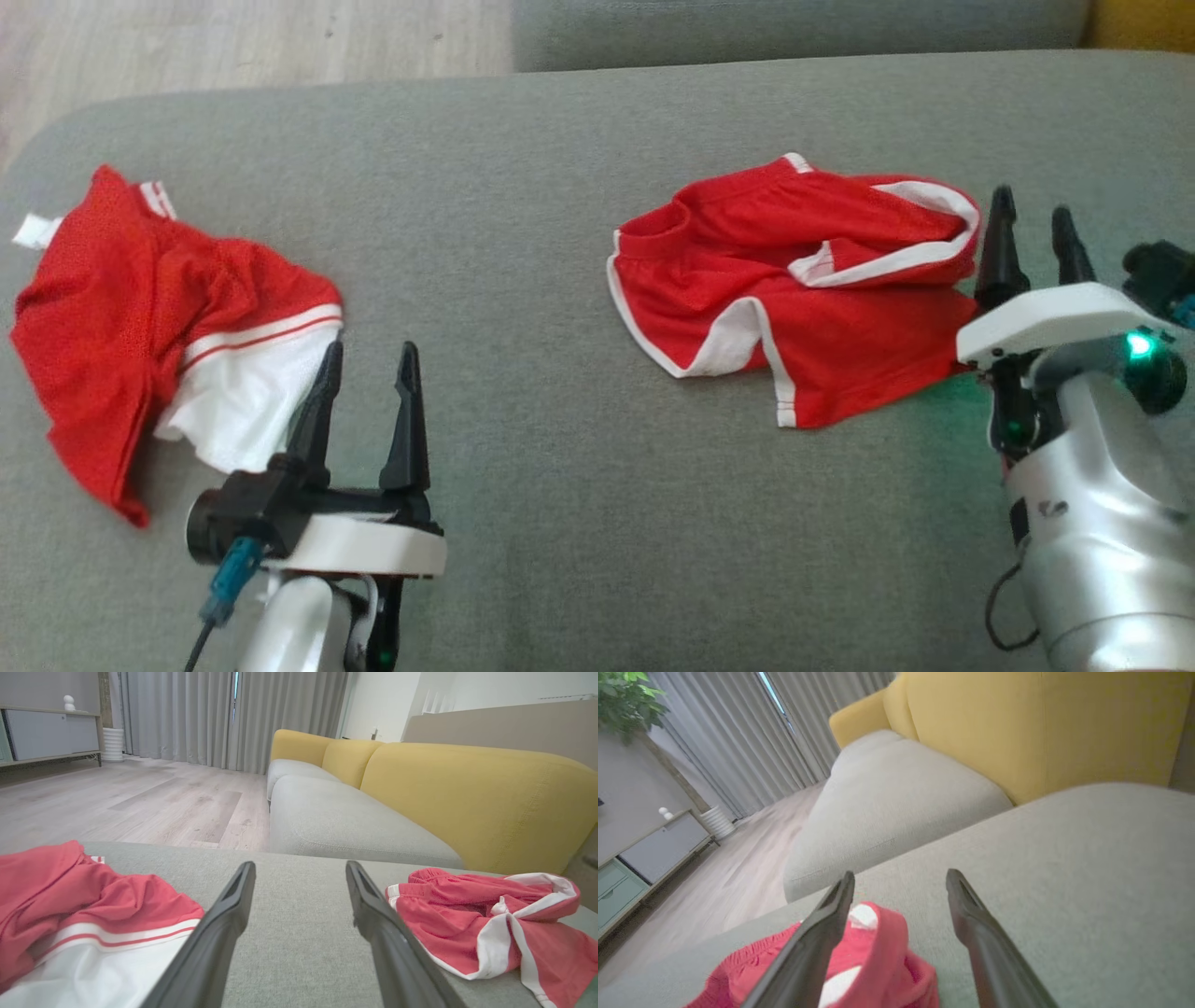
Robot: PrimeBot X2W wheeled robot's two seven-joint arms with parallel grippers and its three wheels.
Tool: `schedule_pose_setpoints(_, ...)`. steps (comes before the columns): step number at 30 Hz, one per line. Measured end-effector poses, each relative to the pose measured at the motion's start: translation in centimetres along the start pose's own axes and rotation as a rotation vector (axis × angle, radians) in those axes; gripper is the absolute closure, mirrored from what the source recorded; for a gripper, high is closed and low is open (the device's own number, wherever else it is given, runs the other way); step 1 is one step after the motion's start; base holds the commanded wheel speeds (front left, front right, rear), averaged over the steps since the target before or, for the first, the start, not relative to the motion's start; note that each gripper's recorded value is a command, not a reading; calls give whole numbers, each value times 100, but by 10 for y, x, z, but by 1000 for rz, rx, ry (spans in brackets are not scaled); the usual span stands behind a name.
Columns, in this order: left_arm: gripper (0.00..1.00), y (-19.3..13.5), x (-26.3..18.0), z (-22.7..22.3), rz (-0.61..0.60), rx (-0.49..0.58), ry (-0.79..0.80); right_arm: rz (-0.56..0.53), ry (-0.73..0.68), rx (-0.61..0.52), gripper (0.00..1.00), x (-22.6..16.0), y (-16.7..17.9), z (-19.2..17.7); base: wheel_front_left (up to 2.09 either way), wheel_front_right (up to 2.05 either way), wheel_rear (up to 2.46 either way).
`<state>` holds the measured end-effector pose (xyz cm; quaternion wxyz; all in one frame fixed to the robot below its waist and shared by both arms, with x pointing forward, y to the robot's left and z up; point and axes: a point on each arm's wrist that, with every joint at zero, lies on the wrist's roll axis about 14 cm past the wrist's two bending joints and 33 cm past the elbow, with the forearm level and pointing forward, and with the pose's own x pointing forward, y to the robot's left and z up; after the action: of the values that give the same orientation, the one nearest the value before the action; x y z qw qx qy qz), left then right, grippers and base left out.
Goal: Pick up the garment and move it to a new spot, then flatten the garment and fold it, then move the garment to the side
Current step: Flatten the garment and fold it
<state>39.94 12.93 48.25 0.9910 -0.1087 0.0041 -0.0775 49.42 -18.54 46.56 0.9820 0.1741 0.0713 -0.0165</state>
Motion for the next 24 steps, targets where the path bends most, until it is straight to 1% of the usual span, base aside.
schedule_pose_setpoints(4, 0, -5, 4, 7, -17, -1, -22, 75, -99, -122, 0, -12, 17, 22, 0, 0, 0)
schedule_pose_setpoints(7, 0, -9, 6, 14, -28, -1, -44, 112, -129, -205, 0, -31, 23, 23, 0, 0, 0)
schedule_pose_setpoints(8, 0, -11, 6, 16, -32, -1, -49, 120, -135, -217, 0, -39, 23, 21, 0, 0, 0)
schedule_pose_setpoints(11, 0, -15, 6, 20, -43, -1, -63, 145, -135, -221, 0, -62, 27, 11, 0, 0, 0)
schedule_pose_setpoints(12, 0, -15, 6, 20, -43, -1, -63, 145, -135, -221, 0, -62, 27, 11, 0, 0, 0)
schedule_pose_setpoints(13, 0, -16, 5, 22, -46, -2, -66, 155, -124, -228, 0, -75, 29, 3, 0, 0, 0)
schedule_pose_setpoints(15, 0, -17, 6, 24, -48, -2, -73, 156, -115, -233, 0, -85, 28, -4, 0, 0, 0)
schedule_pose_setpoints(24, 0, -17, 5, 27, -48, 0, -83, 169, -73, -235, 0, -104, 29, -23, 0, 0, 0)
